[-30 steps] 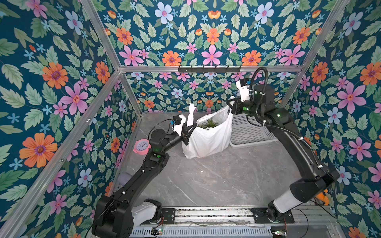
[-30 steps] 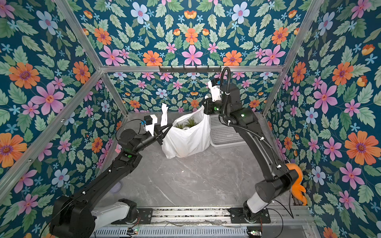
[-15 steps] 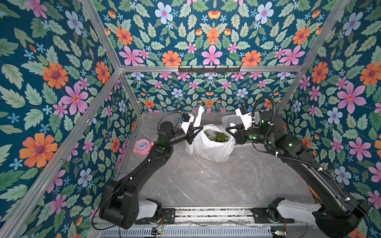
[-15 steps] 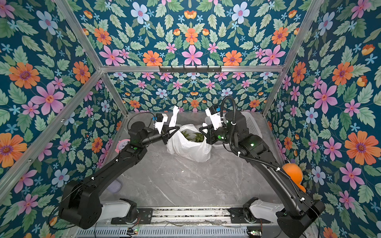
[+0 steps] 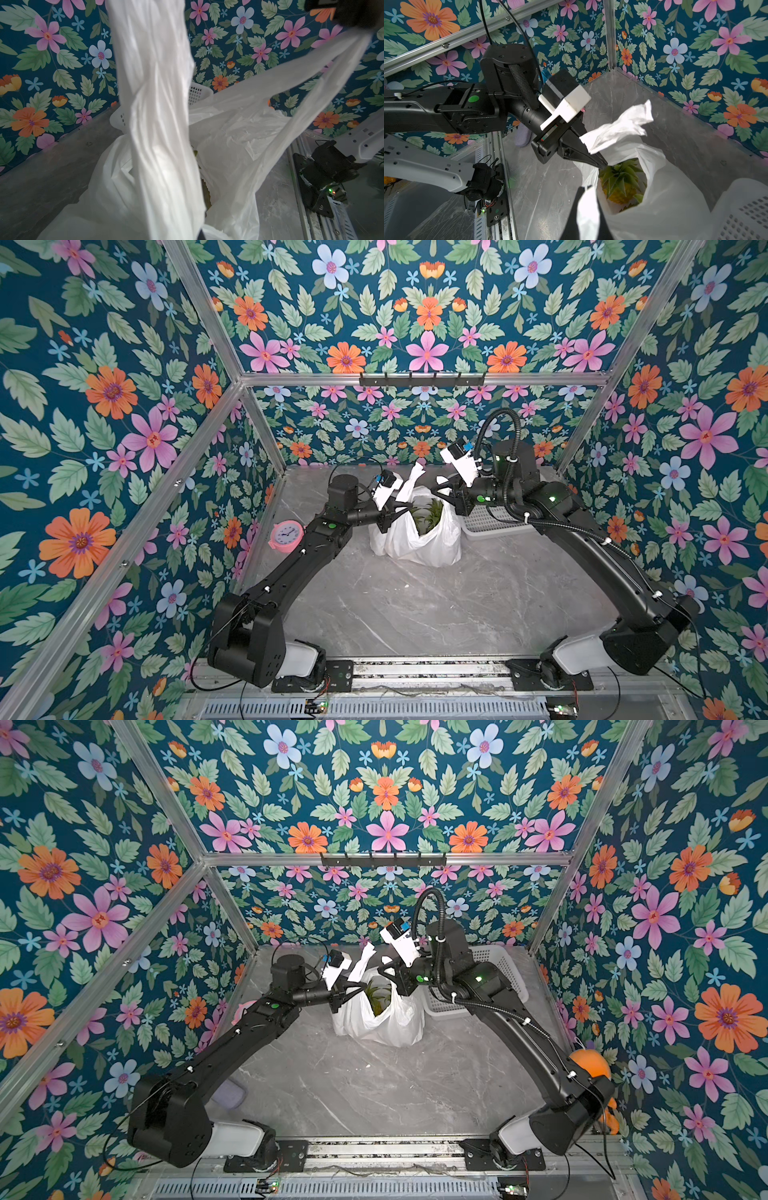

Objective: Place the pineapple into a plastic bag & tie a knot
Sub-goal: Cross the plastic bag at the center of the board.

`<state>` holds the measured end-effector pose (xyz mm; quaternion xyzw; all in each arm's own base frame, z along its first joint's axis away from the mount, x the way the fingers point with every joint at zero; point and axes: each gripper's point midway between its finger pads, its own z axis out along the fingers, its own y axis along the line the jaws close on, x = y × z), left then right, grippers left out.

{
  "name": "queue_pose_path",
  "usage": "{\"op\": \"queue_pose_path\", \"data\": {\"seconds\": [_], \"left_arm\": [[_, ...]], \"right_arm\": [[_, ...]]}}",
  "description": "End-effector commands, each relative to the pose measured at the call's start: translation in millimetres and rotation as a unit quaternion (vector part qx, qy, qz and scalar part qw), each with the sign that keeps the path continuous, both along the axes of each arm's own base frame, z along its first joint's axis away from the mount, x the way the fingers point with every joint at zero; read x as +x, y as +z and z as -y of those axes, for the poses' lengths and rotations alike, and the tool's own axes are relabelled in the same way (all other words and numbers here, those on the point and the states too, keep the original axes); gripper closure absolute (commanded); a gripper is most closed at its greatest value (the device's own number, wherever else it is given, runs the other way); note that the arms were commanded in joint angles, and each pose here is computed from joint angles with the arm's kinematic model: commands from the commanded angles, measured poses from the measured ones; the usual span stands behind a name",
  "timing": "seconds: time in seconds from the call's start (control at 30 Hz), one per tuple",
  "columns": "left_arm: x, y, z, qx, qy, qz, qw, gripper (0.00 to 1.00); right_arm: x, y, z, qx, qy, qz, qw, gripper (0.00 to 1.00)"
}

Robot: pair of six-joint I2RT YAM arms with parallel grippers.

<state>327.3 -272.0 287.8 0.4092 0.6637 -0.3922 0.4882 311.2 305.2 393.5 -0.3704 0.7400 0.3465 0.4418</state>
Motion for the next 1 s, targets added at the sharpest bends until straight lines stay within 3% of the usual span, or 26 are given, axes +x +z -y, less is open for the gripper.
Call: {"op": "queue_pose_path", "data": {"seconds": [0.0, 0.2, 0.27, 0.33, 0.6, 0.97], "left_arm": [[-5, 2, 2, 0.004, -0.021, 0.012, 1.000, 1.00], [-1, 3, 0, 0.011, -0.012, 0.017, 1.000, 0.99], [0, 8, -2, 0.011, -0.002, 0.026, 1.000, 0.84], [1, 16, -4, 0.005, 0.003, 0.037, 0.999, 0.77], [7, 33, -6, -0.016, 0.005, 0.051, 0.999, 0.75], [7, 40, -8, -0.007, 0.005, 0.058, 0.998, 0.48]], "right_arm": [[5, -3, -14, -0.012, 0.031, 0.008, 0.999, 1.00], [24, -8, -34, -0.013, 0.048, -0.008, 0.999, 1.00], [26, -12, -37, -0.015, 0.052, -0.014, 0.998, 1.00], [27, -15, -39, -0.017, 0.056, -0.020, 0.998, 1.00], [25, -13, -49, -0.011, 0.085, -0.035, 0.996, 1.00], [19, -4, -54, -0.008, 0.099, -0.027, 0.995, 1.00]]}}
